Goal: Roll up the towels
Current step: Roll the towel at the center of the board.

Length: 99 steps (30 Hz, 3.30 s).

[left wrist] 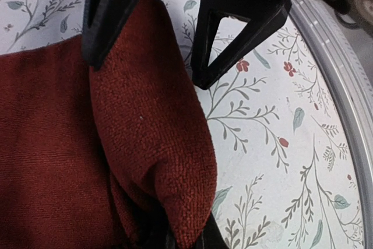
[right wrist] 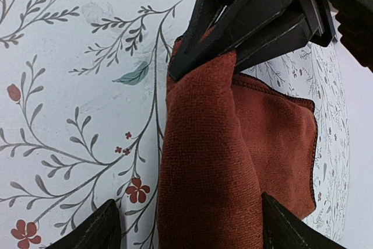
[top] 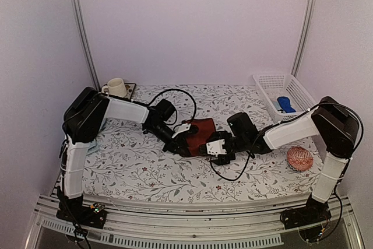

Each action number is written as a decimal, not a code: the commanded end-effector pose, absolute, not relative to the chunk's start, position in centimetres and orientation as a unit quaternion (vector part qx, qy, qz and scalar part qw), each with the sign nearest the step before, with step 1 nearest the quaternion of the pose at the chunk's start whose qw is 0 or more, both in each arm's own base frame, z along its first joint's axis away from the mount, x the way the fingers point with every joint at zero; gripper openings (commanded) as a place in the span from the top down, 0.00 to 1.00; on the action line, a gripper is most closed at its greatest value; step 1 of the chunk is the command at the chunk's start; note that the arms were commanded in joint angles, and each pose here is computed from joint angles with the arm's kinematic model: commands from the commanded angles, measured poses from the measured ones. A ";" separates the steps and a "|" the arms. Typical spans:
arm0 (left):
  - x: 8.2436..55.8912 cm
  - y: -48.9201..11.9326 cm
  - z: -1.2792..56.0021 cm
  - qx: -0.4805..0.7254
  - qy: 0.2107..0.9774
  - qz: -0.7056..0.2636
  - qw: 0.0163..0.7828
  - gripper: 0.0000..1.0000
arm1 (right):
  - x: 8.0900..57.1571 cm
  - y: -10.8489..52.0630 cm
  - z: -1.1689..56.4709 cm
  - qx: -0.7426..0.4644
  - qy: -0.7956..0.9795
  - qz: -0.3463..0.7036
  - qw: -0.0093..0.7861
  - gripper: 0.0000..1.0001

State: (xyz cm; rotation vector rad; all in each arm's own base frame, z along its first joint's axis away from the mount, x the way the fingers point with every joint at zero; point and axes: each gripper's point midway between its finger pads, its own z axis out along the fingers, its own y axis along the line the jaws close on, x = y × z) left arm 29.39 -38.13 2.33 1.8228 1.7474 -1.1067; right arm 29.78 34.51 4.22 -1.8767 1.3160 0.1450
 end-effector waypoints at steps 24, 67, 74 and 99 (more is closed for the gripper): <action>27.9 -36.2 1.0 0.638 0.645 -0.392 0.152 0.98 | 29.5 35.6 3.7 -0.703 0.601 0.122 0.361 0.74; 30.4 -32.1 6.3 0.601 0.705 -0.201 0.318 0.34 | 25.1 34.5 1.1 -0.545 0.746 0.372 0.092 0.88; 29.7 -33.3 7.3 0.644 0.639 -0.159 0.390 0.34 | 26.3 34.0 1.0 -0.510 0.763 0.389 0.079 0.86; 25.5 -37.4 6.7 0.743 0.458 -0.102 0.477 0.34 | 28.8 33.6 -0.8 -0.449 0.800 0.395 0.042 0.84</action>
